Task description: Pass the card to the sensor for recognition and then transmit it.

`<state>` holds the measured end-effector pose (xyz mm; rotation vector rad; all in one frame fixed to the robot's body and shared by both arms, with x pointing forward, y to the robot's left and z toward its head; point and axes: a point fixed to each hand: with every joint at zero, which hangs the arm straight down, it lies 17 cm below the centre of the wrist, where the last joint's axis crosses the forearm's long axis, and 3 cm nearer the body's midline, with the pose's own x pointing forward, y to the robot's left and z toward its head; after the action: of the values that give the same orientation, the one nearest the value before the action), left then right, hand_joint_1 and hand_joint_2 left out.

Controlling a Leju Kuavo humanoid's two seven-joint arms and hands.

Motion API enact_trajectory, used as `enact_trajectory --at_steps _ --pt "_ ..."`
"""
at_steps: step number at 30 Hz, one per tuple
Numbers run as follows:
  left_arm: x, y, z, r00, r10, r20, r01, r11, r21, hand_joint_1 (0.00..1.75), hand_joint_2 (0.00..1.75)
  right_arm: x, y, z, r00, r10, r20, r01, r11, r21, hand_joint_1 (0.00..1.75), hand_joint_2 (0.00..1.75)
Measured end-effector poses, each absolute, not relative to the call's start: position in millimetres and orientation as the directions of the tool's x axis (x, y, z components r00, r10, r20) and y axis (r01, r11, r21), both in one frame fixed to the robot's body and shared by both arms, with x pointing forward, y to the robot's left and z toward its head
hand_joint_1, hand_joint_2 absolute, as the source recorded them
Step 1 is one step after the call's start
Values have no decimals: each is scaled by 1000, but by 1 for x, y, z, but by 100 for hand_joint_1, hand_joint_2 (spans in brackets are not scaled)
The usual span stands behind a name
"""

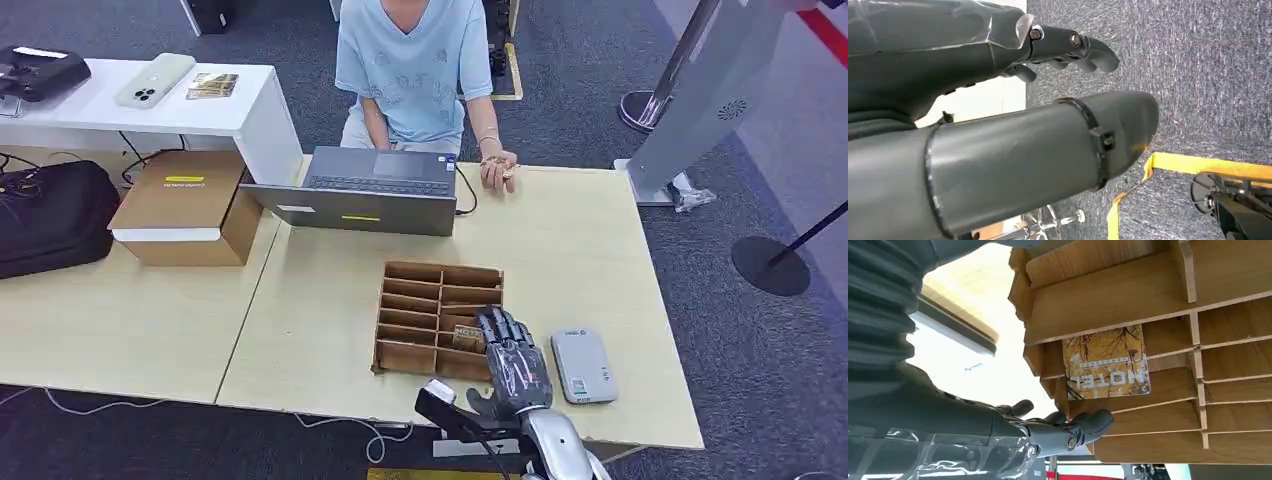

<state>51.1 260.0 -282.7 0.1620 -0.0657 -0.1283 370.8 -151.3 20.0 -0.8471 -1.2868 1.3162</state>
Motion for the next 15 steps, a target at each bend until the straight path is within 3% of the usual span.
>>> enact_trajectory --at_steps 2,8,10,11,13,15 --pt "51 260 -283 990 -133 55 122 979 165 0 0 371 -151 20 -188 966 179 -200 141 -969 7 175" --pt "50 260 -283 989 -136 53 125 978 166 0 0 371 -151 20 -188 966 180 -199 142 -970 5 175" --pt "50 260 -283 989 -136 53 126 978 166 0 0 371 -151 21 -188 965 181 -198 143 -970 31 175" --pt "50 260 -283 989 -138 53 127 978 166 0 0 371 -151 21 -187 966 181 -197 143 -970 31 175" --pt "50 260 -283 989 -138 53 128 978 167 0 0 371 -152 21 -186 966 181 -196 144 -970 106 175" --pt "50 260 -283 989 -138 53 127 978 168 0 0 371 -152 22 -186 965 183 -189 147 -971 110 175"
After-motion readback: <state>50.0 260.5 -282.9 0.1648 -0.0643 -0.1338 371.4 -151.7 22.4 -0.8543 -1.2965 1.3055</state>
